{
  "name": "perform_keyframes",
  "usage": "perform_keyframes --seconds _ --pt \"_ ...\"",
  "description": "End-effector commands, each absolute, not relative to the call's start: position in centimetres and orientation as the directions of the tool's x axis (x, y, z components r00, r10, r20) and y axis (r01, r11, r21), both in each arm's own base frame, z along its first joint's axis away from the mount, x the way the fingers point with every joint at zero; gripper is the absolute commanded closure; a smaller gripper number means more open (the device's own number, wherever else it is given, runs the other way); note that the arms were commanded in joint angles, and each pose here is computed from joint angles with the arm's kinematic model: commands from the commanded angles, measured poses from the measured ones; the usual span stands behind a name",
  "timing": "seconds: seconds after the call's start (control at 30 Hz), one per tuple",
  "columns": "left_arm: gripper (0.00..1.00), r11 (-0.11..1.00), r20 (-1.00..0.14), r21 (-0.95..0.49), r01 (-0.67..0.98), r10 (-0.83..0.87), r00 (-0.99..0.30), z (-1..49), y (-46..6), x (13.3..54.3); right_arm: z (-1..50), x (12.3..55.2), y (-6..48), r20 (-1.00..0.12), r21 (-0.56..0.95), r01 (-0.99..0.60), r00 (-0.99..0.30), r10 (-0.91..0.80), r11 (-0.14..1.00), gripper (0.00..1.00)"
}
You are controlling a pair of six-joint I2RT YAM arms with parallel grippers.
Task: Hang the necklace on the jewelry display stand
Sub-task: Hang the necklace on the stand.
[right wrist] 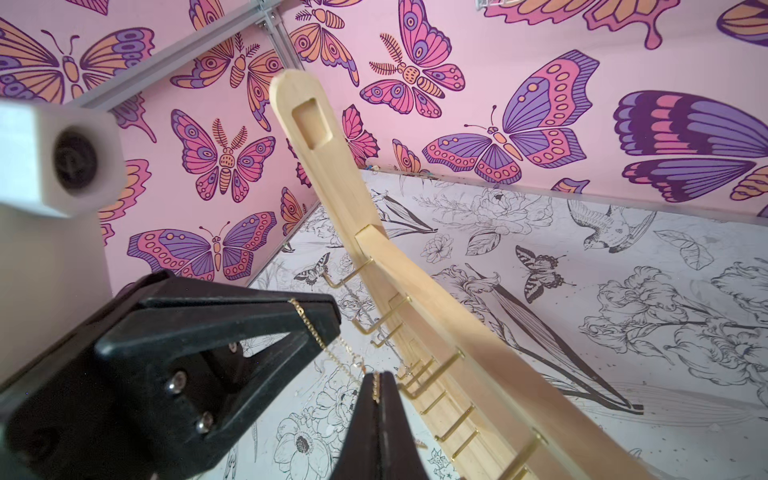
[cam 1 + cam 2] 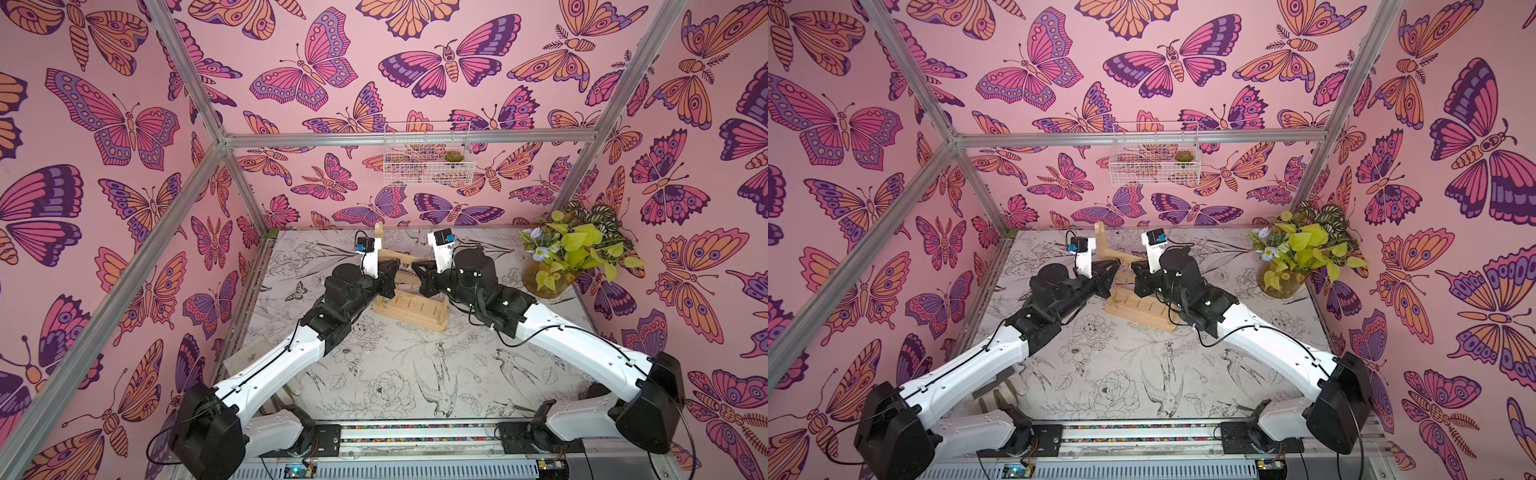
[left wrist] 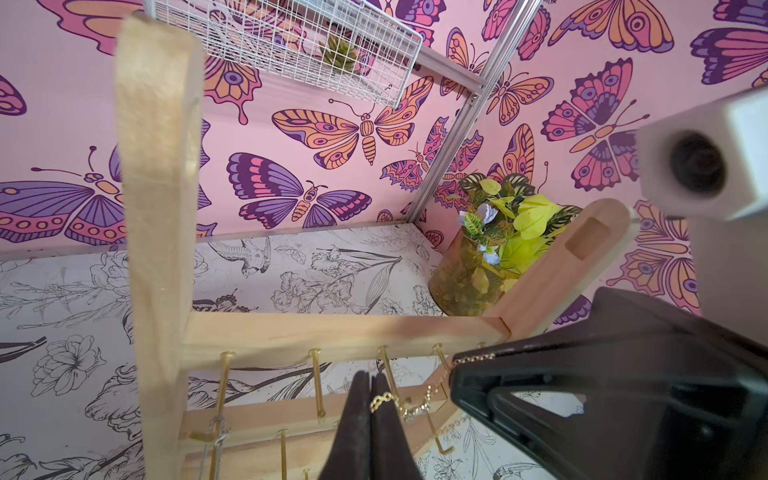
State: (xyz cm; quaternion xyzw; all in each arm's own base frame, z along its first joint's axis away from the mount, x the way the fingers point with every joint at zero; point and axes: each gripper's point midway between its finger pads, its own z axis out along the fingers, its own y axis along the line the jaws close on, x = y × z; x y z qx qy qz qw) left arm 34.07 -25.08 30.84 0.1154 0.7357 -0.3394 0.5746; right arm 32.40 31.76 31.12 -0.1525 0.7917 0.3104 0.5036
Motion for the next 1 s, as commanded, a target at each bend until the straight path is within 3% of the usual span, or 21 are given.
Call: perform_keyframes --seconds 0.0,0.97 --pt "1.00 0.720 -0.928 -0.367 0.588 -0.243 -0.281 32.5 -25.4 34.3 31.2 32.9 31.7 -0.903 0.287 -0.544 -0.429 0.033 0.789 1.00" --pt "1.00 0.728 -0.899 -0.398 0.559 -0.190 -0.394 28.0 -26.7 34.6 28.9 32.9 30.4 -0.889 0.212 -0.506 -0.455 -0.050 0.836 0.99"
